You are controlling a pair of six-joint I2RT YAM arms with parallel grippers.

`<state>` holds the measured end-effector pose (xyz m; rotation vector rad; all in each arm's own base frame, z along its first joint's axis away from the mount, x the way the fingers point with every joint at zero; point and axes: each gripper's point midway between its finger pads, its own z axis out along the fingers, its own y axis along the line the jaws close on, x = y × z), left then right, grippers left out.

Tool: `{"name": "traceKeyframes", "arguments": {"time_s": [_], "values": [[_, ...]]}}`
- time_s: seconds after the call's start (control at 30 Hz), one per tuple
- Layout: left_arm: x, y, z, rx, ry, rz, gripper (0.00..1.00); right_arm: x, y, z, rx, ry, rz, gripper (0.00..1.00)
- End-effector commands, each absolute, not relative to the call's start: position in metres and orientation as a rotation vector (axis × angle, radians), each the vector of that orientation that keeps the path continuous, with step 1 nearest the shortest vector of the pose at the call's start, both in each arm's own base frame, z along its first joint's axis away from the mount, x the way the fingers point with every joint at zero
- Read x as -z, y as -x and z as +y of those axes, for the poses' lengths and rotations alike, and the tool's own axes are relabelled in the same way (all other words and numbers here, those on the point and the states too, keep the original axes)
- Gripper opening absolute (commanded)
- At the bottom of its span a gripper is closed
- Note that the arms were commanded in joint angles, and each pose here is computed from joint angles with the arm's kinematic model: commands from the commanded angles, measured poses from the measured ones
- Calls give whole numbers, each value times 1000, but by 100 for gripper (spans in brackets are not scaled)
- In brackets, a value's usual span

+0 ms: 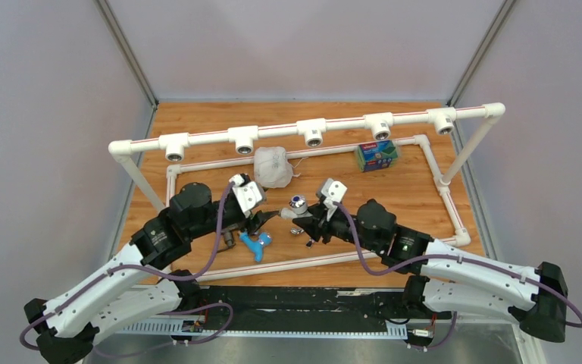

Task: Install the water faucets

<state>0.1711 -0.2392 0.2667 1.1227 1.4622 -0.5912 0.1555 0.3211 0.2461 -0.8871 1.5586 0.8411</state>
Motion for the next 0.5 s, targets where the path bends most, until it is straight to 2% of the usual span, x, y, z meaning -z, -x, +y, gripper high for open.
{"name": "traceKeyframes", "arguments": {"time_s": [0.0, 0.23, 0.3, 0.47], "values": [[-305, -171, -227, 613, -1000, 1529, 69, -265, -158, 298, -902, 699, 1561, 0], [-357, -175, -215, 588, -896, 1634, 79, -271, -161, 256, -848, 554, 1549, 0], [-390, -184, -214, 563, -848, 1669, 80, -266, -164, 244, -801, 524, 1570, 0], [-406, -207, -203, 405, -771, 1842, 82, -253, -165, 232, -724, 566, 1586, 0]]}}
